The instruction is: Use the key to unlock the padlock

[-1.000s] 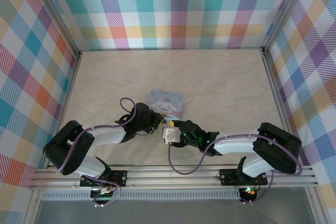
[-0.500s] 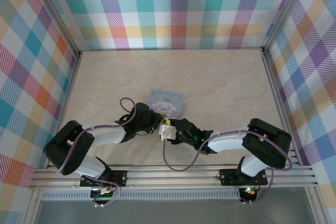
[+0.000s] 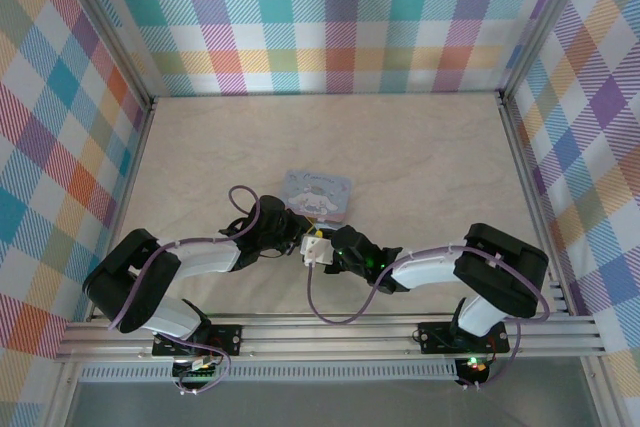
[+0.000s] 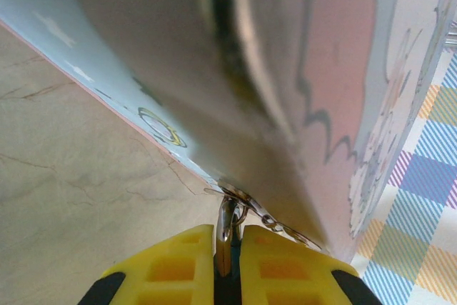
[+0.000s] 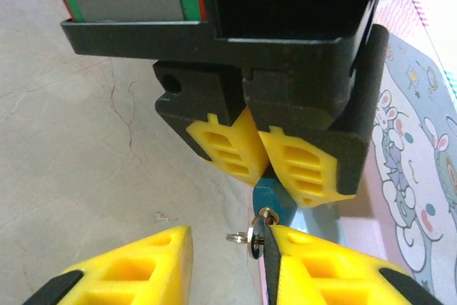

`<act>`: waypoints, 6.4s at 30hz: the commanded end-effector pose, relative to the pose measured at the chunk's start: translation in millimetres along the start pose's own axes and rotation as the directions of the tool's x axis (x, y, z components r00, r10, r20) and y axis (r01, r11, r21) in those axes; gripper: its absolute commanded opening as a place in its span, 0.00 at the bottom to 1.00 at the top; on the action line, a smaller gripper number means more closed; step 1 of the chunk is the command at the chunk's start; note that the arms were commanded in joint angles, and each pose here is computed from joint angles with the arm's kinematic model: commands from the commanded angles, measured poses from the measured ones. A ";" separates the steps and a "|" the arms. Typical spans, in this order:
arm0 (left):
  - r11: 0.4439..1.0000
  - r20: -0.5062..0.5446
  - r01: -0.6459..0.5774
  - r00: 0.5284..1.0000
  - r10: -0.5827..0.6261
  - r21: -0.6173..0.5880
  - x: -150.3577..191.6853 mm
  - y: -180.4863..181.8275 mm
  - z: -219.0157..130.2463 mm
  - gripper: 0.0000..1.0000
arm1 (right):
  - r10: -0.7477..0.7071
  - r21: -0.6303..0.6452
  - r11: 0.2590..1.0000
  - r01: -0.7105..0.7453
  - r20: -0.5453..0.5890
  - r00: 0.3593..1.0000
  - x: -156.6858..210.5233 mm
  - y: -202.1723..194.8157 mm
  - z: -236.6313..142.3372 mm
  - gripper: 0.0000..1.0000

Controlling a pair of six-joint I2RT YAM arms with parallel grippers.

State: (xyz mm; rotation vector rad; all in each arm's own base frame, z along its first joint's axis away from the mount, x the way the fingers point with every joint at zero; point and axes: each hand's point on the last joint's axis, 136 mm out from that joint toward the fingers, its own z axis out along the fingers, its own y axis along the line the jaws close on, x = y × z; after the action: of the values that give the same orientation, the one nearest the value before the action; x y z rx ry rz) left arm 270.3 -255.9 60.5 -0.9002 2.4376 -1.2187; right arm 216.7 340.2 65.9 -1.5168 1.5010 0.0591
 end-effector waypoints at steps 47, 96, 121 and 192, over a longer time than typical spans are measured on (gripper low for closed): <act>1.000 -0.022 0.000 1.000 0.000 -0.005 7.2 -4.3 1.3 0.00 | 0.538 0.068 0.834 -0.548 0.122 0.834 -8.7 -33.0 0.1 0.00; 0.968 0.211 -0.192 0.952 0.223 -0.159 -93.4 -19.3 -83.3 0.82 | 0.871 -0.088 0.470 -0.878 -0.114 0.478 46.5 -19.8 -4.3 0.00; 0.926 -0.023 -0.344 0.938 0.345 -0.154 -101.7 -18.7 -6.0 0.82 | 0.884 -0.083 0.445 -0.892 -0.120 0.452 61.5 -25.8 -14.8 0.23; 0.885 0.091 -0.414 0.894 0.440 -0.212 -88.9 -43.5 -83.7 0.85 | 0.900 0.001 0.417 -0.909 0.142 0.412 72.7 -123.4 -88.1 0.97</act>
State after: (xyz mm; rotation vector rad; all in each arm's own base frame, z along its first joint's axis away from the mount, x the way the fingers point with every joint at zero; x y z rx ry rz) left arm 319.3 -172.6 126.8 -0.4703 2.4995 -0.8078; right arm 285.6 216.2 141.3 -0.4467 2.0112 0.7902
